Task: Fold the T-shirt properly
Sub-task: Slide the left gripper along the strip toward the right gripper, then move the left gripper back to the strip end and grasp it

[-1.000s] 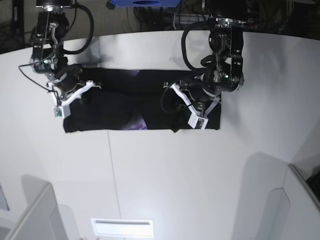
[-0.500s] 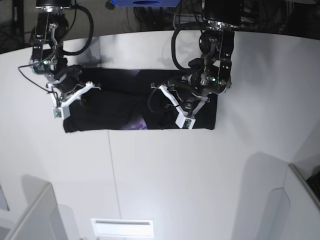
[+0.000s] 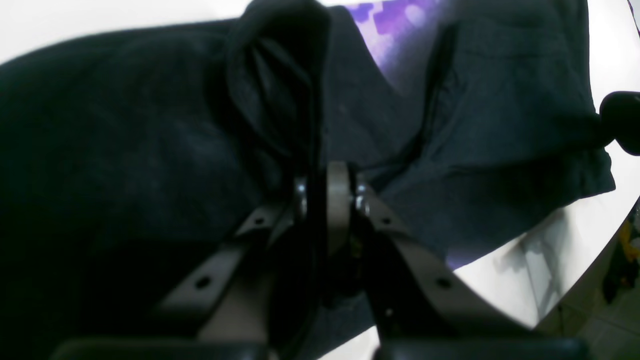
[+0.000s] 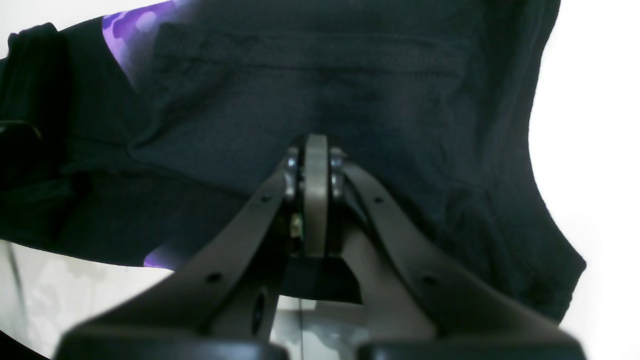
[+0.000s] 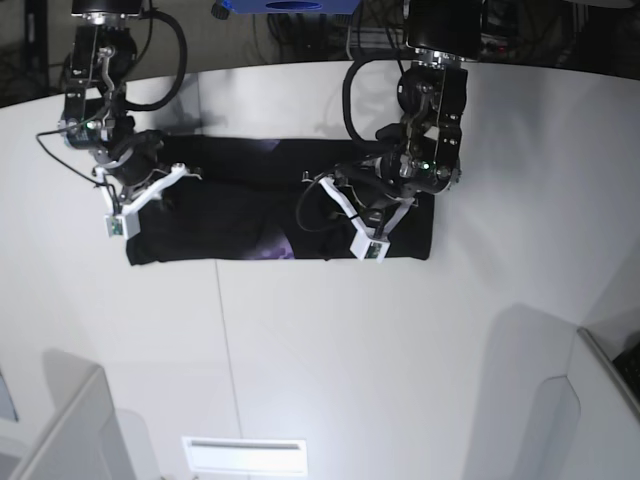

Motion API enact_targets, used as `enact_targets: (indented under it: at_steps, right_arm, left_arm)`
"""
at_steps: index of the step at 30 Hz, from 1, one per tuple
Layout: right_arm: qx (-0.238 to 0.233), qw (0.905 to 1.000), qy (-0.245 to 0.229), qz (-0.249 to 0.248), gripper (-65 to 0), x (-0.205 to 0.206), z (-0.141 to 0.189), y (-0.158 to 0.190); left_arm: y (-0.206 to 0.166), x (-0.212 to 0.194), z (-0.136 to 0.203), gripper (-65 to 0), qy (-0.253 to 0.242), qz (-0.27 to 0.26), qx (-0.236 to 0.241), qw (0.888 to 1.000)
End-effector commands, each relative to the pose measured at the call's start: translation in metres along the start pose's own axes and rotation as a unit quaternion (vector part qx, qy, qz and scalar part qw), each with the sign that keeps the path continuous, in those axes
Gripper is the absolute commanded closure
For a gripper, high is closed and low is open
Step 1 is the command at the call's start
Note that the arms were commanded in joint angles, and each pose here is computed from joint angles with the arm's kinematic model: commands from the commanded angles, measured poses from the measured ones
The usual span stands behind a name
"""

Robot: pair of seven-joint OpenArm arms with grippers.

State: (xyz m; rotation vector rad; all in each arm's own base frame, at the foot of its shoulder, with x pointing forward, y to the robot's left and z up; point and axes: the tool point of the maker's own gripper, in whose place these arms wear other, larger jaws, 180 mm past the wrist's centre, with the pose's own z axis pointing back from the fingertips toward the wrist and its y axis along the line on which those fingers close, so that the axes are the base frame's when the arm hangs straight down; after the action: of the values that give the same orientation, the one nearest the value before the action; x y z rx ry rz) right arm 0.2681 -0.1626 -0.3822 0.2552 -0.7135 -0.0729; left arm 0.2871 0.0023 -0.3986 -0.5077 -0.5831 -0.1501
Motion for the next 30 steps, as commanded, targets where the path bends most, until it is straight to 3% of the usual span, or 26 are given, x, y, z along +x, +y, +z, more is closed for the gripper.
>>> enact_targets:
  at_steps: [1,4,5,8,11,14,16,20,23,25,27,28,29,30]
  right_arm:
    - [0.002,0.9997,-0.023,0.004,0.0,0.013,0.003,0.0]
    - [0.002,0.9997,-0.023,0.004,0.0,0.013,0.003,0.0]
    - [0.002,0.9998,-0.021,0.004,0.0,0.013,0.003,0.0]
    - [0.002,0.9998,-0.02,0.004,0.0,0.013,0.003,0.0]
    - [0.002,0.9998,-0.021,0.004,0.0,0.013,0.003,0.0]
    - [0.002,0.9997,-0.022,0.004,0.0,0.013,0.003,0.0]
    - [0.002,0.9997,-0.023,0.004,0.0,0.014,0.003,0.0]
    - [-0.01,0.9994,-0.033,-0.003,0.0,0.02,0.008,-0.01]
    - [-0.034,0.9982,-0.046,-0.019,0.0,0.027,0.016,-0.03]
    - [-0.042,0.9975,-0.053,-0.02,0.0,0.033,0.018,-0.038]
    - [-0.055,0.997,-0.045,-0.03,-3.0,0.032,0.022,-0.048]
    - [-0.059,0.9966,-0.046,-0.036,-11.1,0.035,0.024,-0.053]
    - [-0.063,0.9961,-0.046,-0.042,-19.5,0.039,0.025,-0.057]
    - [-0.064,0.996,-0.046,-0.043,-26.9,0.042,0.025,-0.058]
  left_arm:
    - [-0.006,0.014,0.002,0.0,-0.022,-0.003,-0.009,1.0]
    - [-0.007,0.014,0.002,0.0,-0.022,-0.002,-0.01,1.0]
    - [-0.007,0.014,0.002,-2.6,-0.022,-0.002,-0.01,1.0]
    - [-0.008,0.015,0.002,-23.0,-0.023,-0.003,-0.012,1.0]
    - [-0.028,0.014,-0.003,-38.7,-0.02,-0.011,-0.032,0.999]
    - [-0.061,0.013,-0.01,-46.9,-0.009,-0.051,-0.064,0.997]
    - [-0.077,0.011,-0.013,-48.1,-0.003,-0.071,-0.079,0.994]
    - [-0.086,0.018,-0.007,-47.9,-0.017,-0.085,-0.087,0.992]
    - [-0.067,0.029,0.012,-45.4,-0.05,-0.068,-0.065,0.994]
    - [-0.031,0.034,0.03,-34.4,-0.07,-0.051,-0.025,0.996]
    - [0.006,0.034,0.046,-15.6,-0.081,-0.029,0.018,0.996]
    - [0.022,0.033,0.053,-5.6,-0.084,-0.018,0.037,0.996]
    - [0.038,0.034,0.059,0.0,-0.088,-0.009,0.055,0.995]
    - [0.052,0.034,0.065,0.0,-0.091,0.0,0.071,0.993]
